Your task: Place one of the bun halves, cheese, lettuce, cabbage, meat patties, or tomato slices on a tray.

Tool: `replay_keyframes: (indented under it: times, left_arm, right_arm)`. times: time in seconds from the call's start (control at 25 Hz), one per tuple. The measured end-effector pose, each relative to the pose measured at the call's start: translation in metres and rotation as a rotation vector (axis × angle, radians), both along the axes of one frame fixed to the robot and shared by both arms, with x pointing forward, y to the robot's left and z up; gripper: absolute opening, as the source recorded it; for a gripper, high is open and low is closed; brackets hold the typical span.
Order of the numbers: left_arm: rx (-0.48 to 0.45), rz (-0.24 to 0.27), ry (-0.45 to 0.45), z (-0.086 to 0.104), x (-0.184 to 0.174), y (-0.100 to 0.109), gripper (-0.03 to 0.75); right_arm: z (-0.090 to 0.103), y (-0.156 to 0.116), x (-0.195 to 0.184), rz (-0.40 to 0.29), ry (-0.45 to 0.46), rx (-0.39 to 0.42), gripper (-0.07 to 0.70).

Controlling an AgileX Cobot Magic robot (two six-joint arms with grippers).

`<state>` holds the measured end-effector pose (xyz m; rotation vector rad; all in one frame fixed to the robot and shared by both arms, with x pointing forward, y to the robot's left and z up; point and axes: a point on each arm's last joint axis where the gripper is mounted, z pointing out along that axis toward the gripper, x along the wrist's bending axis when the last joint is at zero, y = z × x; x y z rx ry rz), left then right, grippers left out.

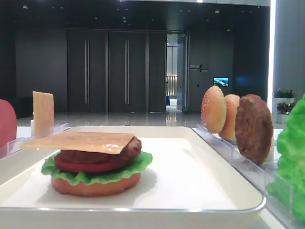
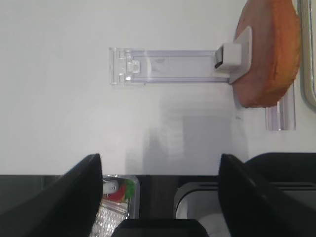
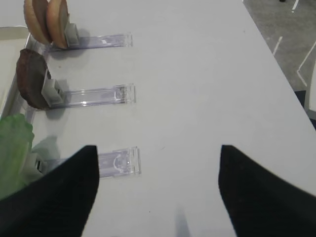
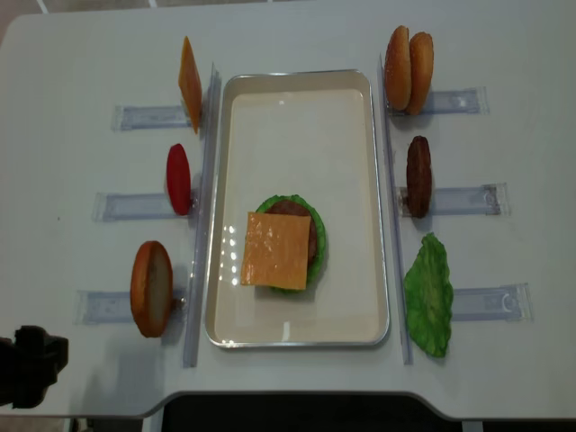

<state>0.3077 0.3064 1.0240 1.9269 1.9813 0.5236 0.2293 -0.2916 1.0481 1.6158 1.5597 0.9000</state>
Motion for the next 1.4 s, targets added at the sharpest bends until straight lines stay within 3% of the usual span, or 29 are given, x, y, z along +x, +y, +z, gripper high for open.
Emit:
replay_keyframes:
  times: [0.48, 1.24, 1.4]
  left_arm:
    - [0.01, 0.0, -0.139, 0.008, -0.017, -0.001, 0.549]
    - [0.044, 0.004, -0.52, 0.017, -0.073, -0.005, 0.537]
    - [0.045, 0.005, -0.537, 0.017, -0.075, -0.005, 0.537]
  right_arm:
    - [0.0, 0.0, 0.0, 0.0, -0.001, 0.0, 0.486]
    - [0.0, 0.0, 0.0, 0.0, -0.001, 0.0, 0.486]
    - [0.0, 0.0, 0.0, 0.0, -0.001, 0.0, 0.486]
